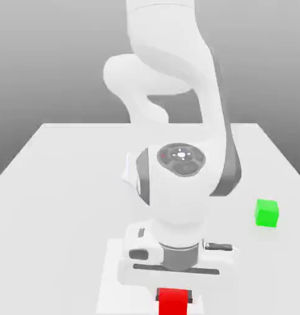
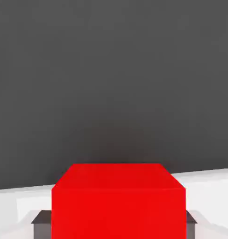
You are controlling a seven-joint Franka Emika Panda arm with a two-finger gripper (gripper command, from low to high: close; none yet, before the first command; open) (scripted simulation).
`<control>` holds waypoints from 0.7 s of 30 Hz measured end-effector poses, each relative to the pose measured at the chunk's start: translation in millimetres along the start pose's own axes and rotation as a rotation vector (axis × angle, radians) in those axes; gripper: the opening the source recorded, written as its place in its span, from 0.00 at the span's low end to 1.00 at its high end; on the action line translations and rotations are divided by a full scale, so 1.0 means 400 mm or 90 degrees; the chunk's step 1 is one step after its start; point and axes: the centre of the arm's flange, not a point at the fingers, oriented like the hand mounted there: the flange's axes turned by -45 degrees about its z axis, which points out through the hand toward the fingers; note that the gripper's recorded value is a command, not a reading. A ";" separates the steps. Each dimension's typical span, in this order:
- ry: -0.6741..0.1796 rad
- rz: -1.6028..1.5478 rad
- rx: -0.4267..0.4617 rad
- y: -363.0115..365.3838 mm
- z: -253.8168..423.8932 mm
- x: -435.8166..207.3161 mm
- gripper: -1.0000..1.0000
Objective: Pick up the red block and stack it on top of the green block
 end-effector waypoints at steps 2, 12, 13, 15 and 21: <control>0.000 0.000 0.000 0.000 -0.001 0.000 0.00; 0.000 -0.200 0.020 -0.169 -0.188 -0.092 0.00; 0.001 -0.241 0.023 -0.201 -0.195 -0.113 0.00; 0.002 -0.325 0.028 -0.262 -0.207 -0.160 0.00; 0.004 -0.592 0.036 -0.437 -0.236 -0.335 0.00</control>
